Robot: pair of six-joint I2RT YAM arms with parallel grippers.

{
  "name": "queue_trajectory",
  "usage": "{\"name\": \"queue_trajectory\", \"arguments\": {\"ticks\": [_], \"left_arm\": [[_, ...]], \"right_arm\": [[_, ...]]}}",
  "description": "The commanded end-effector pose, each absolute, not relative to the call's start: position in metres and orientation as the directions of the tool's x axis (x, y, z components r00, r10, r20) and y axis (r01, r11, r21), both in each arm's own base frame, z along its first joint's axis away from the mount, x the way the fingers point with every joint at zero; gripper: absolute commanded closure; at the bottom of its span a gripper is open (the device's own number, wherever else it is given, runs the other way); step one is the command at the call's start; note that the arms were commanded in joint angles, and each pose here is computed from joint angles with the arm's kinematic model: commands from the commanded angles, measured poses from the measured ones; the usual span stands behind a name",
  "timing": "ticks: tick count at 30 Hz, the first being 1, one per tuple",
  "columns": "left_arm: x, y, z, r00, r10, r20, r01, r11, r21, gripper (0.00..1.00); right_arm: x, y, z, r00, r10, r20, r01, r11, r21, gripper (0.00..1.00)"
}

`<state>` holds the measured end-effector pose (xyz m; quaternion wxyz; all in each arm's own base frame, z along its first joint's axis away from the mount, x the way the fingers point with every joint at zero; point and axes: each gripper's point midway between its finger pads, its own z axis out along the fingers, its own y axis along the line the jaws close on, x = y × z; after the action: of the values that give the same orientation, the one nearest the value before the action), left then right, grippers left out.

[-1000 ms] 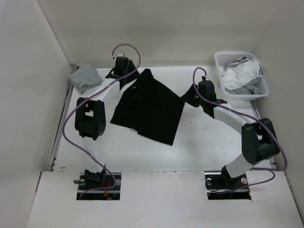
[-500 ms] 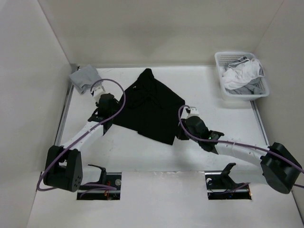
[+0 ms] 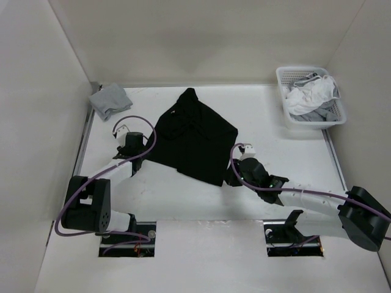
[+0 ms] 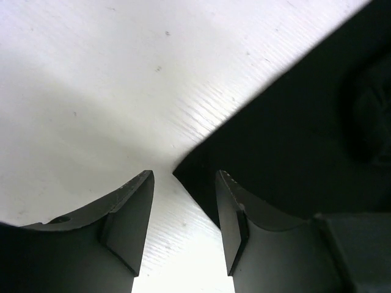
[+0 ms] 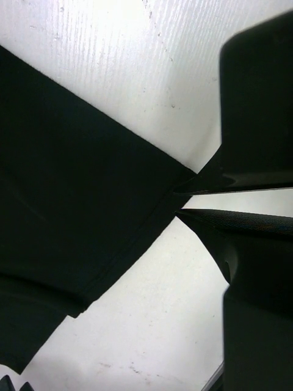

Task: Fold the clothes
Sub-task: Flatten the tank top out

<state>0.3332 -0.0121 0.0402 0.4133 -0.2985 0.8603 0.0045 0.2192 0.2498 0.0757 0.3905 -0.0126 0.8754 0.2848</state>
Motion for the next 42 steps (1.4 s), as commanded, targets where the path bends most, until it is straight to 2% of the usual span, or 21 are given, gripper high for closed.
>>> {"name": "queue_trajectory", "arguments": {"ticks": [1, 7, 10, 12, 15, 18, 20, 26, 32, 35, 38, 42], "left_arm": [[0.345, -0.007, 0.044, -0.443, -0.514, -0.735, -0.520, 0.815, -0.256, 0.58], [0.350, -0.011, 0.030, -0.468, -0.518, -0.716, -0.520, 0.817, -0.250, 0.61], [0.352, -0.014, 0.026, -0.477, -0.520, -0.708, -0.514, 0.819, -0.256, 0.67], [0.352, -0.012, 0.023, -0.478, -0.525, -0.704, -0.523, 0.814, -0.252, 0.75], [0.352, -0.012, 0.024, -0.468, -0.536, -0.703, -0.530, 0.806, -0.262, 0.87], [0.350, -0.014, 0.033, -0.449, -0.550, -0.705, -0.525, 0.800, -0.290, 0.94], [0.344, -0.016, 0.040, -0.429, -0.563, -0.706, -0.517, 0.794, -0.319, 0.97], [0.307, -0.044, 0.044, -0.451, -0.596, -0.664, -0.452, 0.794, -0.406, 0.98], [0.276, -0.056, 0.038, -0.470, -0.607, -0.641, -0.409, 0.793, -0.451, 0.98], [0.271, -0.059, 0.040, -0.482, -0.601, -0.638, -0.381, 0.799, -0.465, 0.98], [0.272, -0.058, 0.047, -0.475, -0.599, -0.645, -0.358, 0.801, -0.480, 0.98], [0.273, -0.060, 0.054, -0.470, -0.600, -0.648, -0.336, 0.800, -0.497, 0.98]], "right_arm": [[0.223, 0.264, 0.092, -0.663, 0.242, -0.709, -0.281, 0.797, 0.534, 0.81], [0.222, 0.265, 0.094, -0.661, 0.251, -0.708, -0.284, 0.789, 0.545, 0.81], [0.221, 0.267, 0.093, -0.661, 0.247, -0.708, -0.287, 0.789, 0.543, 0.81], [0.222, 0.265, 0.092, -0.658, 0.249, -0.710, -0.281, 0.794, 0.539, 0.80], [0.224, 0.261, 0.089, -0.655, 0.257, -0.710, -0.258, 0.807, 0.531, 0.72], [0.226, 0.246, 0.076, -0.664, 0.268, -0.698, -0.181, 0.848, 0.498, 0.61], [0.224, 0.238, 0.066, -0.681, 0.259, -0.684, -0.136, 0.874, 0.467, 0.58], [0.213, 0.230, 0.042, -0.744, 0.226, -0.629, -0.053, 0.918, 0.392, 0.58], [0.203, 0.241, 0.037, -0.769, 0.249, -0.589, -0.011, 0.916, 0.402, 0.58], [0.205, 0.239, 0.034, -0.771, 0.257, -0.582, 0.023, 0.925, 0.379, 0.58], [0.205, 0.229, 0.032, -0.766, 0.259, -0.588, 0.062, 0.941, 0.333, 0.63], [0.206, 0.210, 0.041, -0.733, 0.288, -0.616, 0.116, 0.945, 0.304, 0.59]]}}
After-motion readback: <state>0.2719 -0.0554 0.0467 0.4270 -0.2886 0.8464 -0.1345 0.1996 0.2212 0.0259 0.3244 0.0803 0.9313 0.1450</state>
